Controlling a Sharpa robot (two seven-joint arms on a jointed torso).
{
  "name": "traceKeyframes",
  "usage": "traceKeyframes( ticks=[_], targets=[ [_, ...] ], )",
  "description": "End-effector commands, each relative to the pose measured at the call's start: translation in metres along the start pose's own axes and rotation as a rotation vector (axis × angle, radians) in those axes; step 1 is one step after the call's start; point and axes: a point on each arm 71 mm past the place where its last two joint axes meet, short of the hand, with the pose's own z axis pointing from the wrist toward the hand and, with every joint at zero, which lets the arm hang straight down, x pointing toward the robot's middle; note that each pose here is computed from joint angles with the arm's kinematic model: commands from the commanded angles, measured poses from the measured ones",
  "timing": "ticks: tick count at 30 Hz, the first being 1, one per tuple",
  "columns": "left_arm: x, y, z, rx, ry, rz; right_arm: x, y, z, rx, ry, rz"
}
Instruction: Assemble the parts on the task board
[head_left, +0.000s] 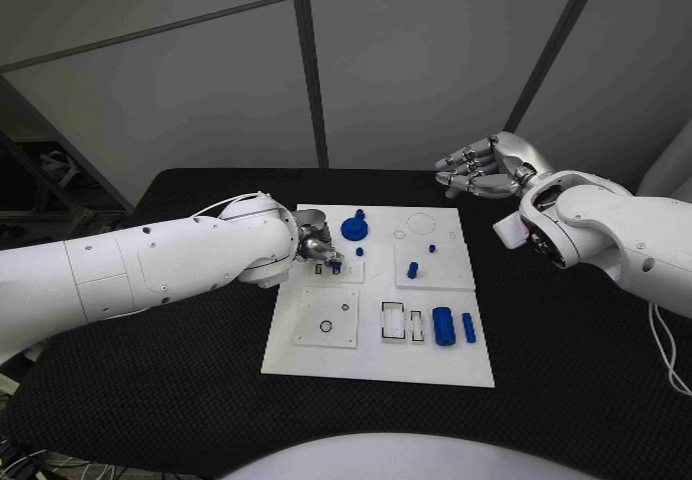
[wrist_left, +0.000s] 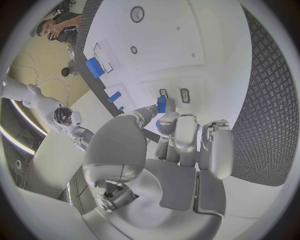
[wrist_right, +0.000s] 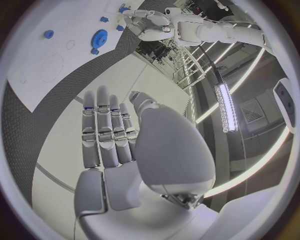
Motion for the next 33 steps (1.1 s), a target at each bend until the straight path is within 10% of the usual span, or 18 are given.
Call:
traceKeyframes(
  ticks=[1, 33],
  targets=[
    [0.0010, -0.0002, 0.0001, -0.002, 0.017, 0.042, 0.0001, 0.0014, 0.0004, -0.002, 0.007, 0.009],
    [0.0056, -0.0010, -0.0012, 0.000, 0.070, 0.082, 0.0014, 0.0013, 0.0016, -0.001, 0.013, 0.010]
  ],
)
